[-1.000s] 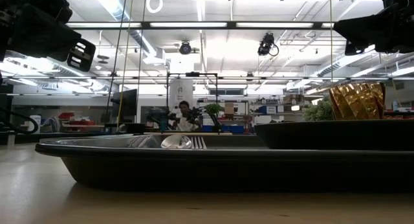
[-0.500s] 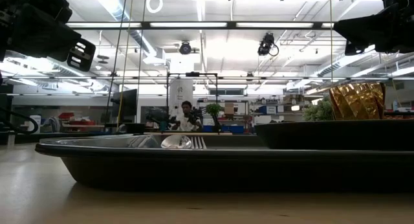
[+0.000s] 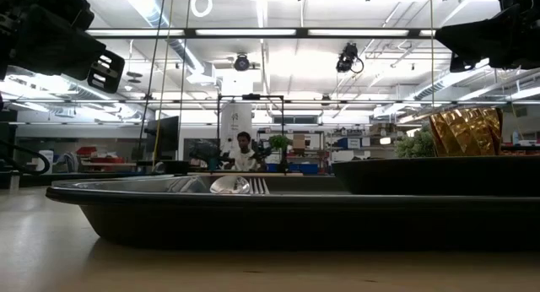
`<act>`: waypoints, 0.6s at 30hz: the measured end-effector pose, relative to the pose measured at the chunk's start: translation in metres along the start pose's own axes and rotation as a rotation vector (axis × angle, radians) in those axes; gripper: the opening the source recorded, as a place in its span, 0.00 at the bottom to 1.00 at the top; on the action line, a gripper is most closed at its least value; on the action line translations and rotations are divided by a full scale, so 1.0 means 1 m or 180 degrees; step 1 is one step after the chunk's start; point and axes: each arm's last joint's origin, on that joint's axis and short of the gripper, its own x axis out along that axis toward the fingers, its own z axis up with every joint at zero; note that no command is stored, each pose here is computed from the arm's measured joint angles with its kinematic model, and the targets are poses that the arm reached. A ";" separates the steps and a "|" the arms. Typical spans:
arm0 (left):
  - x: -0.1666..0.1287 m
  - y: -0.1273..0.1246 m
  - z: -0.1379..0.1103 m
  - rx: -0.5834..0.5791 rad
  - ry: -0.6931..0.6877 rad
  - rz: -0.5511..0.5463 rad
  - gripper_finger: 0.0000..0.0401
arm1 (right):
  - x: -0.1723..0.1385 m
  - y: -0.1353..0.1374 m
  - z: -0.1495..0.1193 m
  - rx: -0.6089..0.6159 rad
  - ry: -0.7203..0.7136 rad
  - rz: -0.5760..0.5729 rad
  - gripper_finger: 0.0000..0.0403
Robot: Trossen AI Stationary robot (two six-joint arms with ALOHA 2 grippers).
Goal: Pick and place plate/cup/fork/spoon on tray
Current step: Return to Home Position
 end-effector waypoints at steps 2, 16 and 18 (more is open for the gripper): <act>0.000 0.000 0.000 -0.0002 0.0000 -0.0002 0.06 | 0.000 0.000 0.000 0.0000 0.0000 0.0000 0.11; 0.000 0.000 0.000 -0.0001 0.0000 -0.0001 0.05 | 0.000 0.000 0.000 0.0000 0.0001 -0.0001 0.11; 0.000 0.000 0.000 0.0000 0.0000 0.0000 0.05 | 0.000 0.000 0.000 0.0000 0.0000 0.0000 0.11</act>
